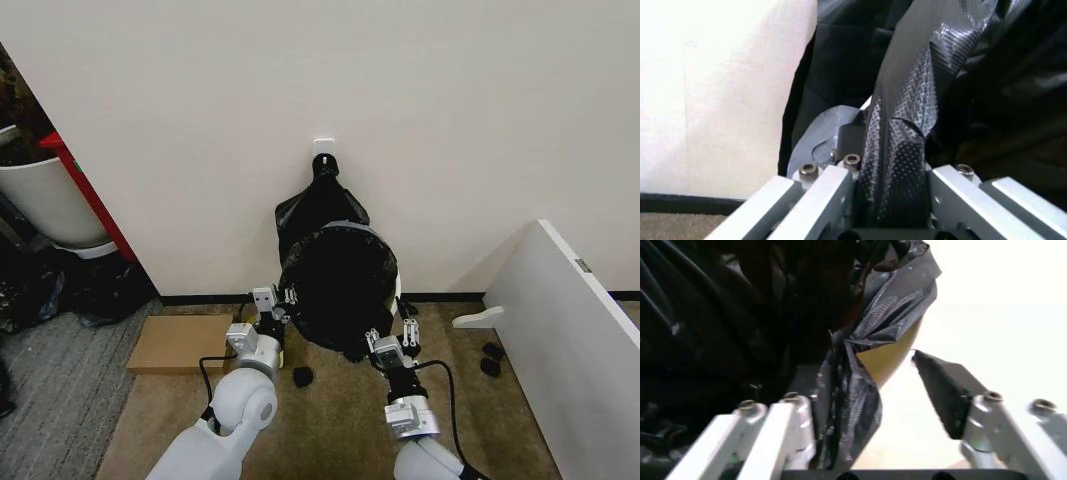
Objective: Place the garbage bag over the trash bin.
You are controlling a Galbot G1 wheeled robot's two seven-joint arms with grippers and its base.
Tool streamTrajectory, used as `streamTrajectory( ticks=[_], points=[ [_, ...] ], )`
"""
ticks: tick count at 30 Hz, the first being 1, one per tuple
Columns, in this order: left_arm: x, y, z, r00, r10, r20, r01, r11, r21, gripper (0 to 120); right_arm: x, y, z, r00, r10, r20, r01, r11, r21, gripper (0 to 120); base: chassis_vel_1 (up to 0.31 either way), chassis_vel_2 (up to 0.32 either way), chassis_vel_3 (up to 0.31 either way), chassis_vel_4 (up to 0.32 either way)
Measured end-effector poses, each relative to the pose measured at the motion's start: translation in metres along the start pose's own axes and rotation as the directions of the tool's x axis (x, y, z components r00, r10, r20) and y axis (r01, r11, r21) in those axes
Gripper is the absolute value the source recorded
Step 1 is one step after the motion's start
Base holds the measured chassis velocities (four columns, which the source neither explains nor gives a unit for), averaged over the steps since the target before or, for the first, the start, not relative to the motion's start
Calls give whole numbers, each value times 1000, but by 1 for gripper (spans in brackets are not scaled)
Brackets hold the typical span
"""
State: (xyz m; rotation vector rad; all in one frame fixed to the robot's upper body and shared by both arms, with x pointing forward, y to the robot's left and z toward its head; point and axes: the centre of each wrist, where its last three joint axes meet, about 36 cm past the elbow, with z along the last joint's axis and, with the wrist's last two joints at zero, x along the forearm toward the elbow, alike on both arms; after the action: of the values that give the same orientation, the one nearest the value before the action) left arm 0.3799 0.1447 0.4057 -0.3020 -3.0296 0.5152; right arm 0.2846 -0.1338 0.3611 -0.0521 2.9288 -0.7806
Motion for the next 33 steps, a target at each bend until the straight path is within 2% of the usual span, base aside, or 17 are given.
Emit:
streamTrajectory(
  ticks=[6,8,10,12,18,22,23,25,27,29,31,33],
  points=[
    [0,-1,-1,1000,2,2,-2,1000,2,1,0,1,3,1000,3,19,-4,1000,19,17,0,0,0,0],
    [0,-1,-1,1000,2,2,-2,1000,2,1,-1,1,4,1000,4,23,-4,1000,24,15,0,0,0,0],
    [0,-1,-1,1000,3,3,-3,1000,3,1,-1,1,5,1000,5,31,-6,999,33,5,0,0,0,0],
    [1,-2,-1,1000,4,4,-4,1000,4,1,-1,1,5,999,6,32,-7,999,34,0,0,0,0,0],
    [2,-2,0,1000,2,1,-2,1000,5,1,-2,5,6,998,27,61,-25,999,-21,0,0,0,0,0],
    [2,0,0,1000,-2,1,2,1000,5,1,-8,15,11,992,80,100,-55,971,-231,0,0,0,0,0],
    [2,0,0,1000,-2,1,2,1000,5,1,-8,15,11,992,80,100,-55,971,-231,0,0,0,0,0],
    [3,0,0,1000,-4,0,4,1000,4,1,-11,20,13,989,112,92,-72,932,-354,0,0,0,0,0],
    [4,0,0,1000,-4,0,4,1000,3,1,-13,21,14,988,134,77,-81,873,-481,0,0,0,0,0],
    [5,0,-1,1000,-4,0,4,1000,3,1,-12,21,14,987,146,72,-82,829,-553,0,0,0,0,0],
    [5,0,-1,1000,-3,0,3,1000,2,1,-12,21,14,986,147,74,-78,814,-576,0,0,0,0,0],
    [6,1,-2,1000,-3,0,3,1000,1,1,-12,19,16,987,137,84,-51,763,-644,0,0,0,0,0]
  ],
)
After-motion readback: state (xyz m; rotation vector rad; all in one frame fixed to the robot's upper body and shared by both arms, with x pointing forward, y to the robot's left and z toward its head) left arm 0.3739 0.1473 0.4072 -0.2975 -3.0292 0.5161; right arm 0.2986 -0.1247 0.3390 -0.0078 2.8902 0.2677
